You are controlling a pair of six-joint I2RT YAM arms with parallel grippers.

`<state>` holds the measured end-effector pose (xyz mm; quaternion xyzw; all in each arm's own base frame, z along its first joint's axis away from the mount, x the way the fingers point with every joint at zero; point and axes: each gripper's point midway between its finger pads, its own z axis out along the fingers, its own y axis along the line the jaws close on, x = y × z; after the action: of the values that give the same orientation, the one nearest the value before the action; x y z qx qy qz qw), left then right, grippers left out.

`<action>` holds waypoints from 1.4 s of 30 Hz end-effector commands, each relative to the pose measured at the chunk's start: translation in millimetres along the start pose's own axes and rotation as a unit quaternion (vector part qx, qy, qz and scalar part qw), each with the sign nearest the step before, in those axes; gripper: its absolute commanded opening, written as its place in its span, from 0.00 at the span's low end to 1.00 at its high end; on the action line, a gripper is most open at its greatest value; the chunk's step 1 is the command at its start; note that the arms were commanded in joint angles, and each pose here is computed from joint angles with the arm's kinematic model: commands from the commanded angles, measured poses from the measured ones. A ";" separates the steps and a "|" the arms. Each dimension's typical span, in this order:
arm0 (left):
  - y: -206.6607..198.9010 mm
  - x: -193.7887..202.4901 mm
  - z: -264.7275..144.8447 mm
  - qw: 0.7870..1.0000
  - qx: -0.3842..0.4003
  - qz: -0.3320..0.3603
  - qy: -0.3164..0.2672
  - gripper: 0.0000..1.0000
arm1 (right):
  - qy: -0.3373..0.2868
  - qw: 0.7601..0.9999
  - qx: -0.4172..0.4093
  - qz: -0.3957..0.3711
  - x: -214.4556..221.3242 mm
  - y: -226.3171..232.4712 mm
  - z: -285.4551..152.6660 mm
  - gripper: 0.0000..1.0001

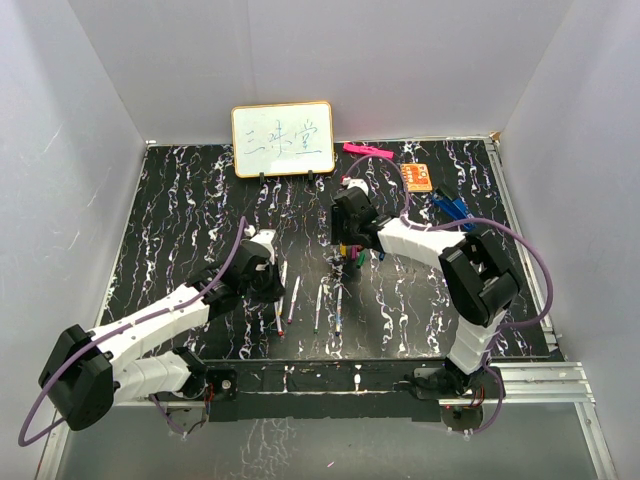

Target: Insert the pens into the pen caps

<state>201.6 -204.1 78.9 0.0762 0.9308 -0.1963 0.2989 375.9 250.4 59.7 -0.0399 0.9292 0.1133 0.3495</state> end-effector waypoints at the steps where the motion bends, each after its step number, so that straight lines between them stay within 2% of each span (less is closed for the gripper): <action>1: -8.1 1.9 1.1 1.000 0.018 -0.004 0.003 0.00 | -0.033 0.999 -0.012 0.002 -24.6 11.6 0.8 0.43; 6: -9.8 6.6 3.7 1.000 0.022 -0.005 0.009 0.00 | -0.029 1.000 -0.007 0.000 -21.2 9.6 4.8 0.42; 11: -8.7 9.6 5.3 1.000 0.018 -0.003 0.013 0.00 | -0.021 1.000 -0.006 0.001 -16.2 9.6 10.2 0.36; 20: -6.4 15.4 9.4 1.000 0.013 -0.002 0.024 0.00 | -0.016 1.000 0.004 -0.002 -11.9 6.5 15.6 0.35; 25: -5.7 17.3 11.6 1.000 0.011 -0.002 0.028 0.00 | -0.008 1.000 0.010 -0.002 -6.5 4.3 18.5 0.27; 36: -2.2 20.3 13.1 1.000 0.004 -0.003 0.030 0.00 | 0.010 0.999 0.031 -0.010 14.5 -0.9 22.0 0.26; 42: -0.8 19.9 12.9 1.000 0.001 -0.003 0.028 0.00 | 0.025 0.997 0.065 -0.016 31.0 -8.9 23.6 0.22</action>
<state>194.6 -211.1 62.0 0.0787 0.9374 -0.1989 0.2748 369.4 250.9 25.6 -0.0436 0.9405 0.0739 0.3287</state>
